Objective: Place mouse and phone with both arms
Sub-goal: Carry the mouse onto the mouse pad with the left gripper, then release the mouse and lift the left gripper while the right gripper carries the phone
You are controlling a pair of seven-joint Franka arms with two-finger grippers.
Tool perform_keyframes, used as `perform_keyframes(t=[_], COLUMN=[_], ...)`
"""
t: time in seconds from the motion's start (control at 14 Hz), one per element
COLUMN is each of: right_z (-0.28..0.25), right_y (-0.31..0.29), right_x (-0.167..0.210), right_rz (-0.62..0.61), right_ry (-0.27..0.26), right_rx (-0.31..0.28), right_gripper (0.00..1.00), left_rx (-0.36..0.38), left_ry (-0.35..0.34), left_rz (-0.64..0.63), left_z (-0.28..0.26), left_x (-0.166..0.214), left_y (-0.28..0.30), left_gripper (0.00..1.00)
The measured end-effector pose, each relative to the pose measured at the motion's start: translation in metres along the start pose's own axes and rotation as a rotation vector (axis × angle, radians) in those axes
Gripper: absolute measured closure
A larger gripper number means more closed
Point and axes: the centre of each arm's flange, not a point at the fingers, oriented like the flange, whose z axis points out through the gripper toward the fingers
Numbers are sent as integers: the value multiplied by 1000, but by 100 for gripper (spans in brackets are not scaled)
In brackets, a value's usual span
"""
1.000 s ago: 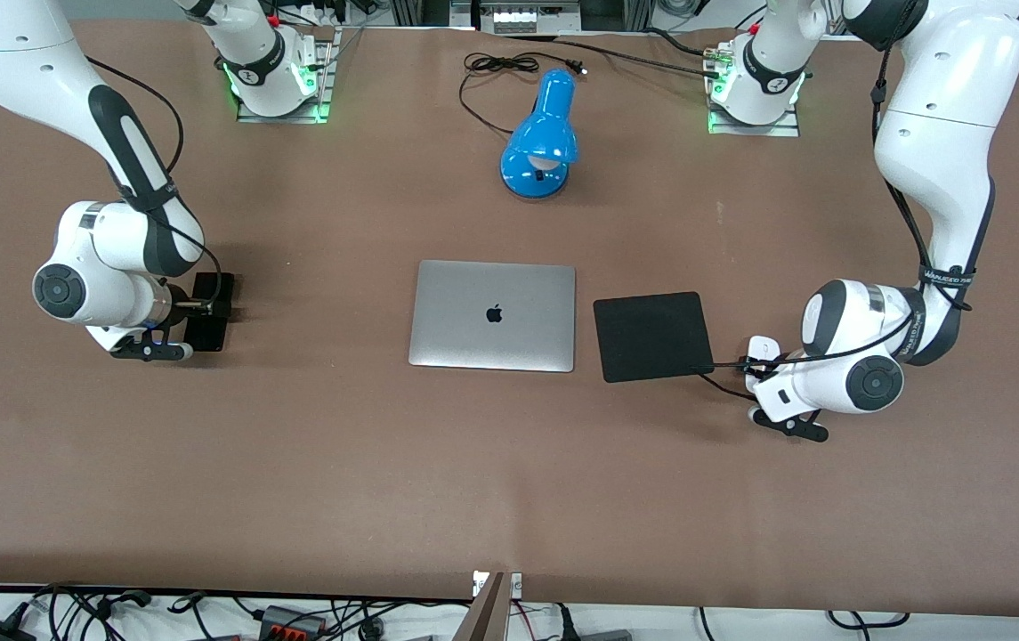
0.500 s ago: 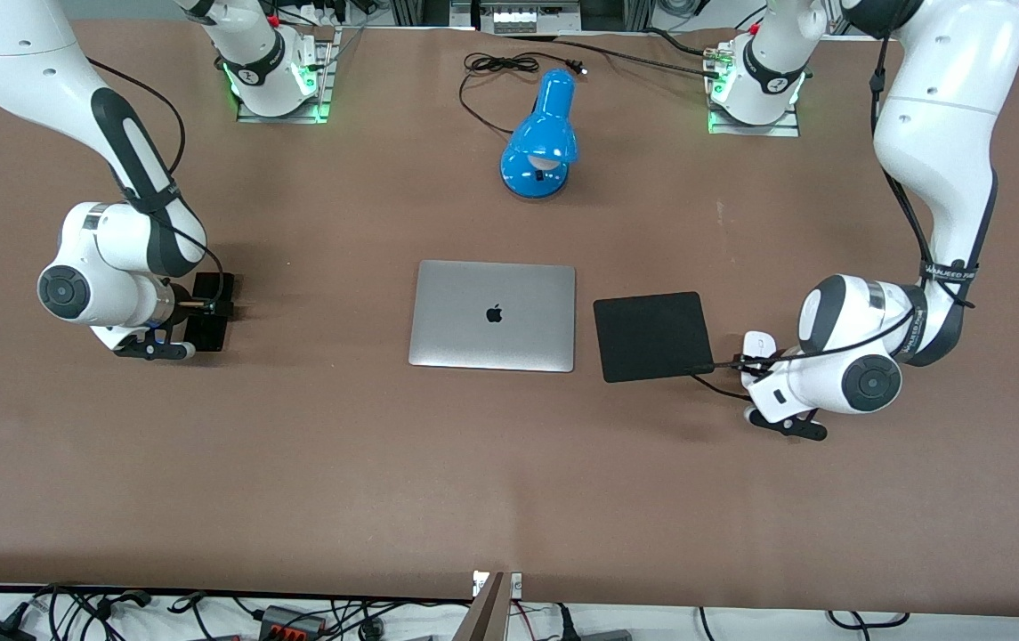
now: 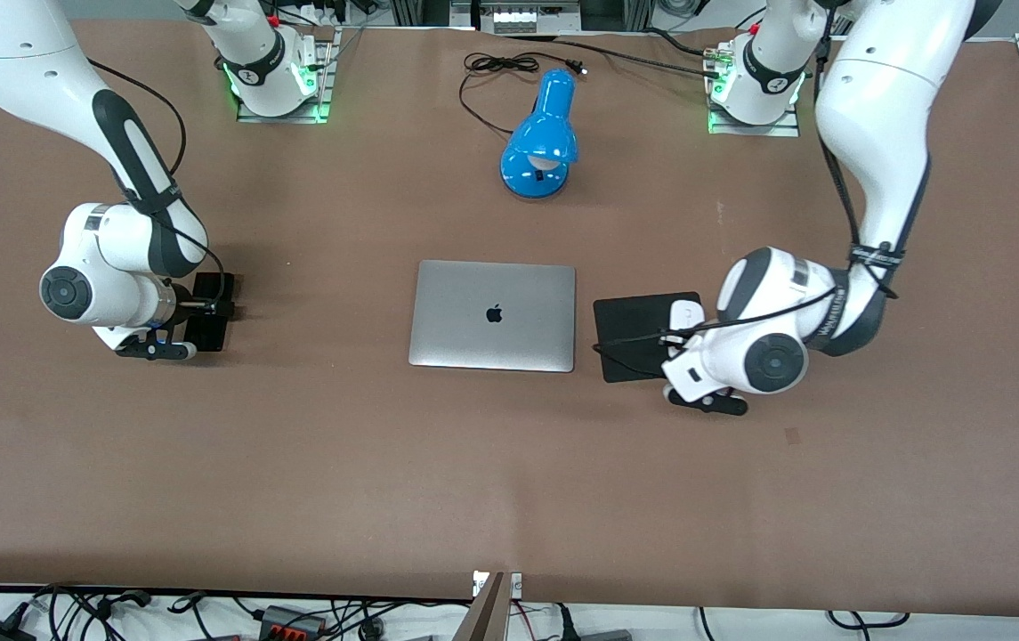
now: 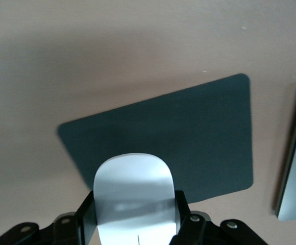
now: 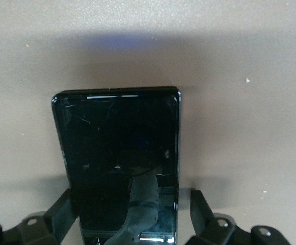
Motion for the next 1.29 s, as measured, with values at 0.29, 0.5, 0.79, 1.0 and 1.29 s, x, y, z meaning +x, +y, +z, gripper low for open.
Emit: perform_keyframes(t=[0.29, 0.5, 0.79, 1.0, 1.29], right_z=[-4, -5, -13, -52, -92], right_y=[-1, -1, -8, -32, -125], right_x=[0, 0, 1, 7, 11], right_rz=[0, -3, -19, -62, -86], right_ry=[3, 4, -4, -12, 20], right_rx=[2, 2, 2, -9, 0], right_gripper=[21, 21, 21, 21, 21], left_rx=[-8, -11, -8, -8, -14], left_ry=[28, 42, 34, 33, 53], left_rz=[-2, 3, 2, -9, -84], left_z=[39, 51, 55, 54, -27], left_x=[3, 3, 1, 2, -3], left_y=[7, 12, 14, 7, -46], left_gripper=[37, 37, 23, 0, 0])
